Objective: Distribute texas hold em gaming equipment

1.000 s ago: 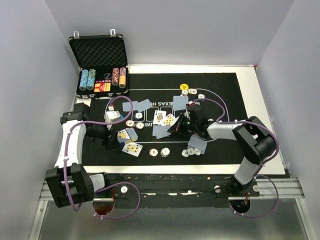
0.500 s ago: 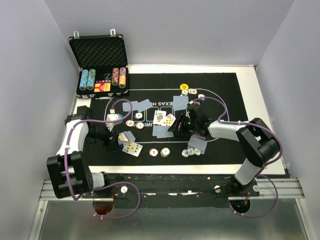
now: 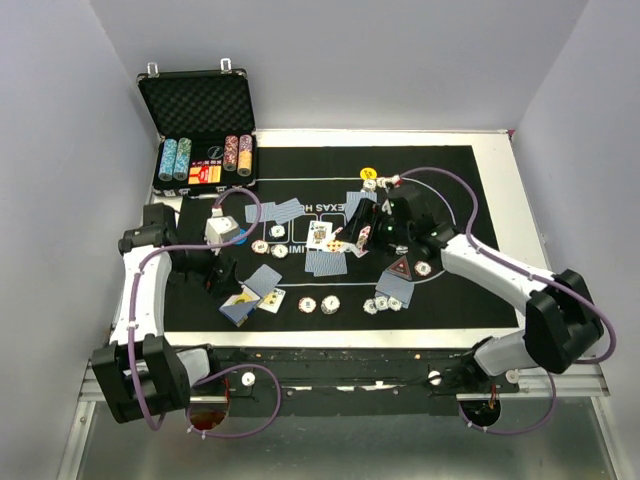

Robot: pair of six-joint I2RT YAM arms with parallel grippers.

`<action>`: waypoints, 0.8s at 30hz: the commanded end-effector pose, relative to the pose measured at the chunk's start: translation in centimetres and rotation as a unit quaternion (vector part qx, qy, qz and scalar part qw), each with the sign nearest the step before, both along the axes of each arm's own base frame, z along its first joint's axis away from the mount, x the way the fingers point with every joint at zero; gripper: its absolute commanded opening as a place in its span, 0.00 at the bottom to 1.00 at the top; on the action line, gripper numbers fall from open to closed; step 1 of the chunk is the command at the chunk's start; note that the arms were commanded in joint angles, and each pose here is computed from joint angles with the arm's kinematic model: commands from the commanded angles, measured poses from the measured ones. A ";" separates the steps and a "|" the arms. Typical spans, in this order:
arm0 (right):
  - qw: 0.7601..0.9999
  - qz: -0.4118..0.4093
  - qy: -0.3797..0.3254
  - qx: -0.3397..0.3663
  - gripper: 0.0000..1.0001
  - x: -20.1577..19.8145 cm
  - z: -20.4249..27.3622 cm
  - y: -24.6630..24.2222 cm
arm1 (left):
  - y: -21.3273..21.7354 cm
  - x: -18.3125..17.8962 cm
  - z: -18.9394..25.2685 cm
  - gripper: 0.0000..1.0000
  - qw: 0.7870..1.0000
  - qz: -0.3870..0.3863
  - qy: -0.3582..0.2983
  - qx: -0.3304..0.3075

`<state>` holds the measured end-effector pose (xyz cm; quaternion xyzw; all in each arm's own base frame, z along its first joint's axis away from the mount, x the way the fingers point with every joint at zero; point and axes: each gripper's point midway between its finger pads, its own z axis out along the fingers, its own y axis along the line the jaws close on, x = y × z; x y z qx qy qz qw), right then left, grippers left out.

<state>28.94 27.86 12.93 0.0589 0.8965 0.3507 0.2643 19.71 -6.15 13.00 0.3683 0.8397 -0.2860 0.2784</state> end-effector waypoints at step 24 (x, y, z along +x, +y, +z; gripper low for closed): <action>0.959 -0.220 -0.065 -0.168 1.00 4.3 3.5 -19.1 | 10.5 8.2 5.8 0.99 0.947 0.317 -0.032 -0.048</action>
